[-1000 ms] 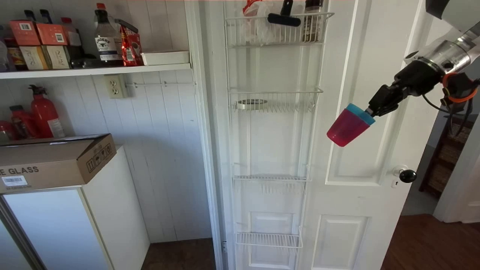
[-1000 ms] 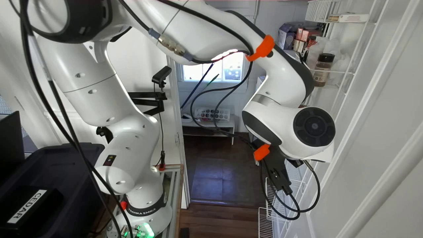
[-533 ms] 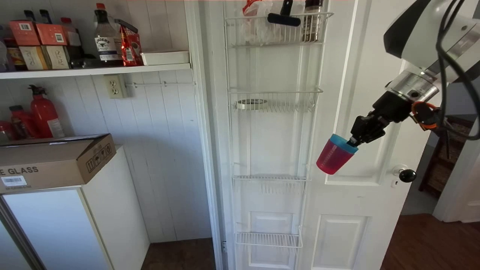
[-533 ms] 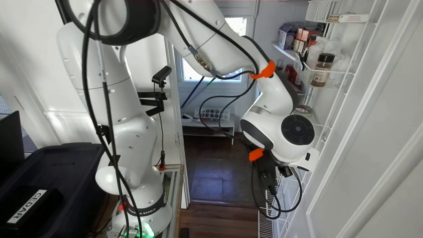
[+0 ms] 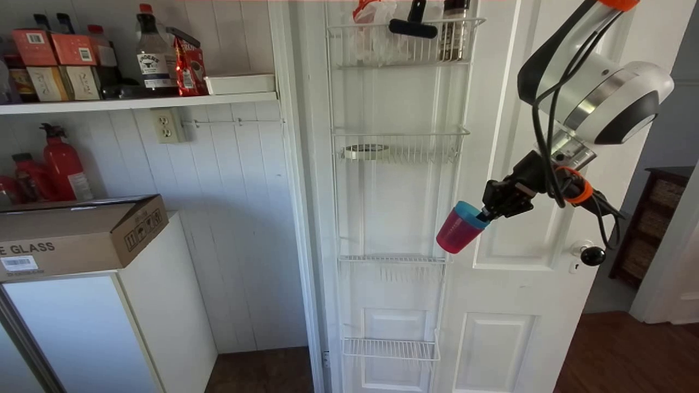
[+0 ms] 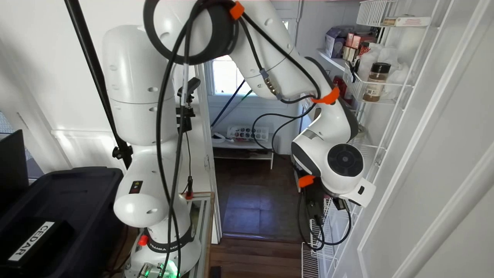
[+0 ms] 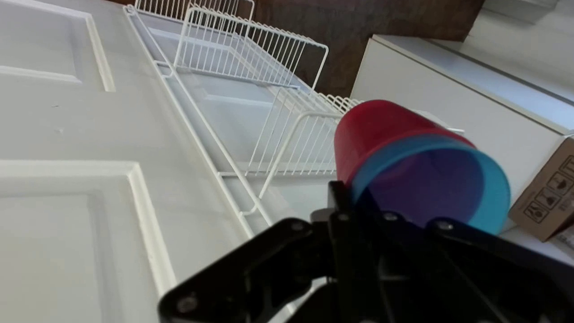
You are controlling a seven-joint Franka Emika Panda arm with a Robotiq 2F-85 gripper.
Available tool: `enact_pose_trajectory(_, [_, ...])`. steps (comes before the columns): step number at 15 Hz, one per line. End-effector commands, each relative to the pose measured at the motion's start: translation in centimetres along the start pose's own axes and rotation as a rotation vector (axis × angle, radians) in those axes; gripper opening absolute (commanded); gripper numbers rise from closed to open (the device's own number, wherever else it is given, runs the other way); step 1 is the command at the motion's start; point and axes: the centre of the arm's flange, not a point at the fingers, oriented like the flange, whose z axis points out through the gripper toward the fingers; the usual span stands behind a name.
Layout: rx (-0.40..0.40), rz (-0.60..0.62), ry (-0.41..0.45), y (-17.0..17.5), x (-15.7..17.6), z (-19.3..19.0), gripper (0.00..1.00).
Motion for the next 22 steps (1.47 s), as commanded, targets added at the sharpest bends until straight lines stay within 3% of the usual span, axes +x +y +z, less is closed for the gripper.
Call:
enact_pose_trajectory(1, [0.020, 0.043, 0.061, 0.8, 1.3, 2.5, 0.01])
enact_pose_trajectory(3, [0.015, 0.027, 0.021, 0.4, 0.6, 1.2, 0.05])
enact_pose_trajectory(7, [0.014, 0.029, 0.018, 0.5, 0.5, 1.4, 0.05])
enact_pose_trajectory(8, [0.014, 0.029, 0.018, 0.5, 0.5, 1.4, 0.01])
enact_pose_trajectory(11, [0.035, 0.016, 0.020, 0.4, 1.7, 3.0, 0.01])
enact_pose_trajectory(22, [-0.009, 0.032, -0.014, 1.2, 4.8, 8.1, 0.01])
